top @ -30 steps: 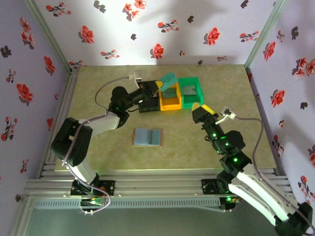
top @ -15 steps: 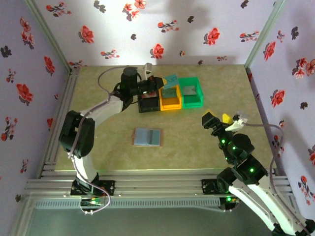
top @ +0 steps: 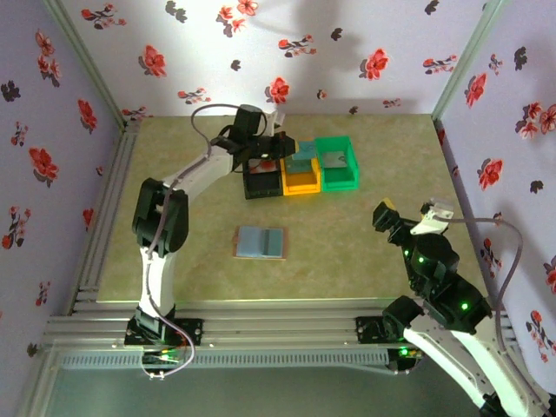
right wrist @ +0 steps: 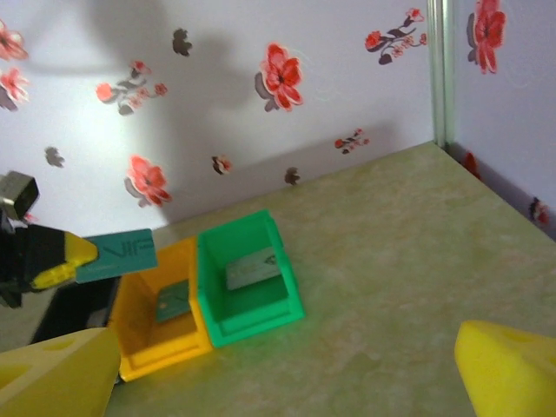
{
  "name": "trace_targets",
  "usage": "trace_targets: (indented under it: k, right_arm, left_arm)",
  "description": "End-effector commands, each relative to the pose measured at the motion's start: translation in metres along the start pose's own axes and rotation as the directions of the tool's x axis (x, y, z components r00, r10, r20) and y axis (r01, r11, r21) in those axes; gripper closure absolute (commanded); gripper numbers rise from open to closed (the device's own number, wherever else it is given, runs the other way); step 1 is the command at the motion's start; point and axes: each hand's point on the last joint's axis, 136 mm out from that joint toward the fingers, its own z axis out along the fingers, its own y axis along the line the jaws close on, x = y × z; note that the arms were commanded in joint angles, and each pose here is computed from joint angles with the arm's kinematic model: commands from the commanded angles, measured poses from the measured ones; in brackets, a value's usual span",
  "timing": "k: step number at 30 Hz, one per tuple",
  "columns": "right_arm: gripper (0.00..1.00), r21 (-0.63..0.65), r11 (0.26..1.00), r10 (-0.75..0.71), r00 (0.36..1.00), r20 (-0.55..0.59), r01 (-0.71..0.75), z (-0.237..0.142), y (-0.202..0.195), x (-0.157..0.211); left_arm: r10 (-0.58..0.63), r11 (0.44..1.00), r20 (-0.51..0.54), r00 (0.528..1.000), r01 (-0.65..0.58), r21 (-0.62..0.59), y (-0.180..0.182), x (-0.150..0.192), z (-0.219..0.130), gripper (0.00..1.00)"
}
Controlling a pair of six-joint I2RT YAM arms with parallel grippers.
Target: Take the credit cards out of the card holder
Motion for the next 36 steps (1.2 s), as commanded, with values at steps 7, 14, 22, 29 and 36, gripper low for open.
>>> trace_targets:
  k: [7, 14, 22, 29, 36]
  right_arm:
    - [0.01, 0.062, 0.996, -0.063, 0.998, 0.016, 0.062, -0.008, -0.019, 0.002]
    - [0.01, 0.058, 0.997, -0.058, 0.998, 0.017, 0.057, -0.009, -0.02, 0.004]
    - [0.01, 0.051, 0.997, -0.055, 0.998, 0.025, 0.053, -0.01, -0.02, 0.003]
    - [0.01, 0.046, 0.998, -0.05, 0.998, 0.025, 0.049, -0.009, -0.019, 0.005]
    - [0.01, 0.043, 0.998, -0.051, 0.998, 0.023, 0.05, -0.008, -0.019, 0.006]
  left_arm:
    - [0.016, 0.994, -0.072, 0.997, -0.023, -0.111, 0.035, 0.005, 0.017, 1.0]
    - [-0.001, 0.989, -0.085, 0.996, -0.012, -0.149, 0.051, 0.005, 0.028, 1.0]
    - [0.001, 0.979, -0.114, 0.993, -0.025, -0.203, 0.066, 0.006, 0.036, 1.0]
    - [-0.015, 0.975, -0.115, 0.993, -0.012, -0.223, 0.077, 0.006, 0.044, 1.0]
    - [-0.068, 0.972, -0.085, 0.994, 0.047, -0.231, 0.086, 0.001, 0.054, 1.0]
